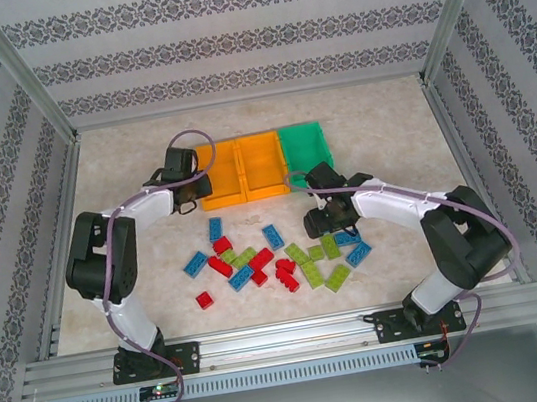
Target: Sort the legos into containers by color
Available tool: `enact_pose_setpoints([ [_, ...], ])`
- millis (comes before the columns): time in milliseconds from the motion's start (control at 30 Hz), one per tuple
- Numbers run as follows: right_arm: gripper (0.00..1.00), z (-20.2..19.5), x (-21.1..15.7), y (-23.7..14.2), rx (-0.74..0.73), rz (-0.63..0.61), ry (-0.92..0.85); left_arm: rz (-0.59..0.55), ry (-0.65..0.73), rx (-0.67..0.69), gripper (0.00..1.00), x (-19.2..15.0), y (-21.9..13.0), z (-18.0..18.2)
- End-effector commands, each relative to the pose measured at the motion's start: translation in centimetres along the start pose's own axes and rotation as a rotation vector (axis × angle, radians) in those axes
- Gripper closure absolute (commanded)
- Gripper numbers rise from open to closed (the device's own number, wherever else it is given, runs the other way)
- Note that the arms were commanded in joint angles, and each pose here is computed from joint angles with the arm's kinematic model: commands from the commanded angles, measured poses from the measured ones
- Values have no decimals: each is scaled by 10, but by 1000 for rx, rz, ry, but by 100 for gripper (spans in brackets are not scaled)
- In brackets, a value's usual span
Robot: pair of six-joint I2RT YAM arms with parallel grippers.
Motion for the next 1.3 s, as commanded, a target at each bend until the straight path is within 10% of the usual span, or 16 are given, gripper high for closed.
enact_pose_setpoints([
  [0,36,3,3,-2,-24,6,-16,-6,-14,-30,77,-3,-8,-9],
  [600,66,4,16,-8,-80,-28,-47,-114,-24,9,25,5,-48,-2],
  [1000,66,-5,122,-74,56,-445,149,-157,211,133,19,-18,-83,-12],
  [1267,63,-18,176,-45,33,-435,190,-111,173,117,18,-40,-85,-8],
])
Point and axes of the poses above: each hand's point on the last joint's axis, 136 mm out from that joint toward the fingers, its own y axis out along the fingers, its own z axis along the line the jaws close on, x = y × z, the point moved 3 cm from there along -y, back along the fingers, and after that the axes turned 4 degrees about y, right-handed, at the moved point
